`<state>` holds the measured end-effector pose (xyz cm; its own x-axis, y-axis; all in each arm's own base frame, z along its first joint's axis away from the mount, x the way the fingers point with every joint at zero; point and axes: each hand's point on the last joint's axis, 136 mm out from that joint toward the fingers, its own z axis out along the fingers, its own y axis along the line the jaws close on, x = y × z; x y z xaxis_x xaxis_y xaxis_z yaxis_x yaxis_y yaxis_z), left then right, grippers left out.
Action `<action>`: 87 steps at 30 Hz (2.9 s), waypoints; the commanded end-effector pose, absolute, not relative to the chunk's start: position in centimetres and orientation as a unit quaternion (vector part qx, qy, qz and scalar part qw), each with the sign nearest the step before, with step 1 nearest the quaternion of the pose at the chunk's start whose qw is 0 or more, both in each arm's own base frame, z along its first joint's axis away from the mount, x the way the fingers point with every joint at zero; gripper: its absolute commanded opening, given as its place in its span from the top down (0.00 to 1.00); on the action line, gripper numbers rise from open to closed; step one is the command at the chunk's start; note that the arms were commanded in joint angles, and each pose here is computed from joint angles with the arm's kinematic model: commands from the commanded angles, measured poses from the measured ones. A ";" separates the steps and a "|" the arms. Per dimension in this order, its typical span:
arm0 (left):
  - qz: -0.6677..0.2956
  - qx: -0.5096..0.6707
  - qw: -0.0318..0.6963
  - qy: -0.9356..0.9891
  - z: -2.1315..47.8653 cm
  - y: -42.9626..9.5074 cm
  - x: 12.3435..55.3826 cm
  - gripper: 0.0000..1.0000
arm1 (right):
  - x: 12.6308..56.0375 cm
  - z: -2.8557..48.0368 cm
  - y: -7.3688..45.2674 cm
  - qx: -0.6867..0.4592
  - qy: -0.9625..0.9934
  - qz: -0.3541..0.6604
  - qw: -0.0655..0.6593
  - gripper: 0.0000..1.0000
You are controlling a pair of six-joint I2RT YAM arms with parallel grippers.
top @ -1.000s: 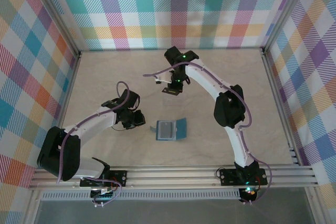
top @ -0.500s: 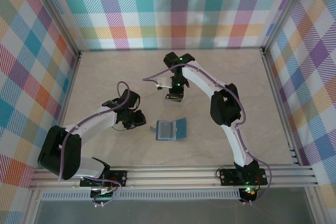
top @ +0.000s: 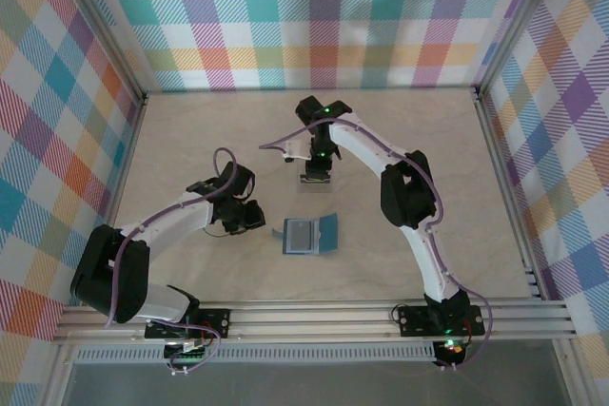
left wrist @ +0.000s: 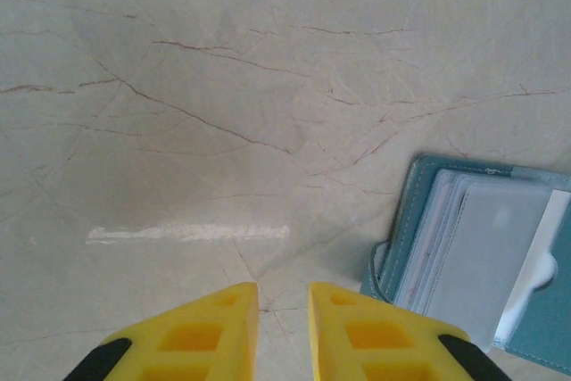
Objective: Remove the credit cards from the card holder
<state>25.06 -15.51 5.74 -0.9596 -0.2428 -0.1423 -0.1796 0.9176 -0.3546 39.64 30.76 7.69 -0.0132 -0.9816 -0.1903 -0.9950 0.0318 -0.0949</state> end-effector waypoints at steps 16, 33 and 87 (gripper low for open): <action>-0.176 -0.103 0.095 0.974 6.3 -15.3 25.4 0.78 | 43.1 13.0 31.5 -0.665 0.711 -0.019 0.229 0.53; -0.176 -0.104 0.095 0.974 6.4 -15.2 25.1 0.78 | 42.3 8.2 31.3 -0.666 0.722 -0.003 0.189 0.50; -0.246 -0.002 0.038 0.968 7.2 -23.8 24.8 0.89 | 33.2 18.4 32.4 -0.149 0.927 0.307 0.158 0.57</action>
